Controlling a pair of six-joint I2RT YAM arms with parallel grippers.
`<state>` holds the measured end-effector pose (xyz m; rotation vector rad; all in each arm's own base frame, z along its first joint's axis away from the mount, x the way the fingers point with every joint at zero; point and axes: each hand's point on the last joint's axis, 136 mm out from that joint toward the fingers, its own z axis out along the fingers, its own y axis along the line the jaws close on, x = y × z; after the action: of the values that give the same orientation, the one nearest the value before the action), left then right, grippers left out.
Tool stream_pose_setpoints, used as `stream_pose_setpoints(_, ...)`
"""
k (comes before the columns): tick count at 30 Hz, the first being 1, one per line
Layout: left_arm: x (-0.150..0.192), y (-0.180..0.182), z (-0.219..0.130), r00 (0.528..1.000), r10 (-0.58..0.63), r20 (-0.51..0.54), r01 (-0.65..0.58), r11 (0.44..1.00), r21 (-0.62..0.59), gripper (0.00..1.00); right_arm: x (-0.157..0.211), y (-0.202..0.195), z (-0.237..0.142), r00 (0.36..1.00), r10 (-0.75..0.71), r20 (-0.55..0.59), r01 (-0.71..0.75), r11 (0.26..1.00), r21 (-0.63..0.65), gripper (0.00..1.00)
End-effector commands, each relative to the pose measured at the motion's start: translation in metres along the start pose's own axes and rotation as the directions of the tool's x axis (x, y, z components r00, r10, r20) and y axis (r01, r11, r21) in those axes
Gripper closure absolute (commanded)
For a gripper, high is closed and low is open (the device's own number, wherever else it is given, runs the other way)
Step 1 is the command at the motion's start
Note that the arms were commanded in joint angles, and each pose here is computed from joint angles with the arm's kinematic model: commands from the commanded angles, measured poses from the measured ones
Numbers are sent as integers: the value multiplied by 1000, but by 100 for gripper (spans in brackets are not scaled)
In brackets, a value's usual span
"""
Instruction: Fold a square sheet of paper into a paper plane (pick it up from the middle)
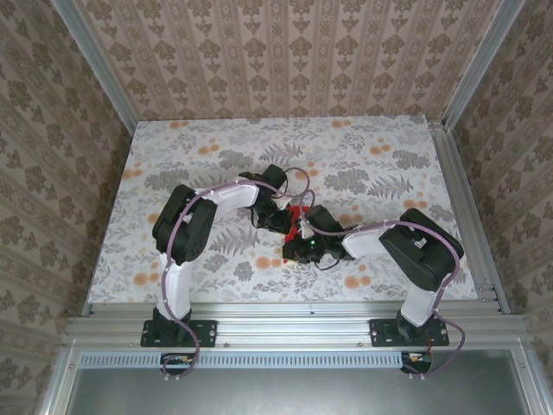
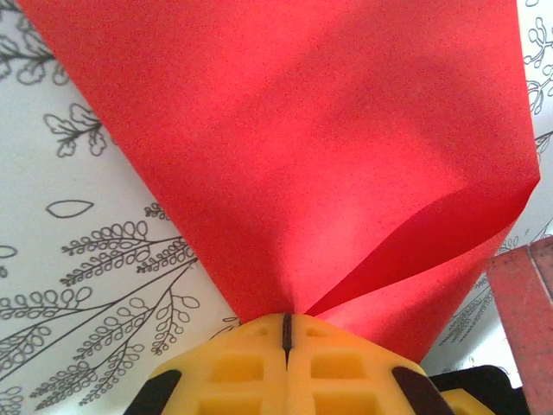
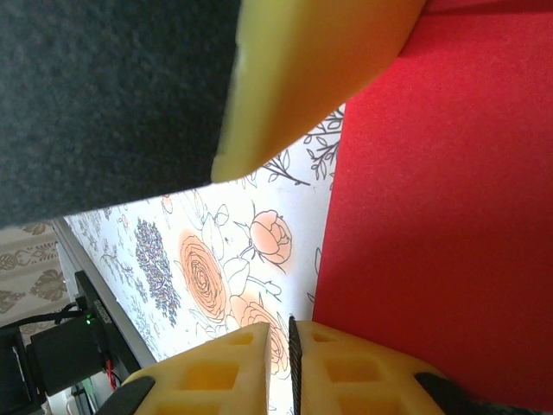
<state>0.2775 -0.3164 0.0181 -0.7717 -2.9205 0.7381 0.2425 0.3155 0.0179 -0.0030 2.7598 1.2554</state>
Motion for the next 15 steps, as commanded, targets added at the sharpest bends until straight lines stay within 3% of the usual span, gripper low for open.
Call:
stream_pose_setpoints(1,30,36,33,994,-21,-112,10,995,-103,98,35,-30,8,994,44,-104,-33,993,113,82)
stream_pose_setpoints(15,33,40,35,992,-22,-123,9,994,-111,98,67,-29,5,976,0,-217,43,980,196,82)
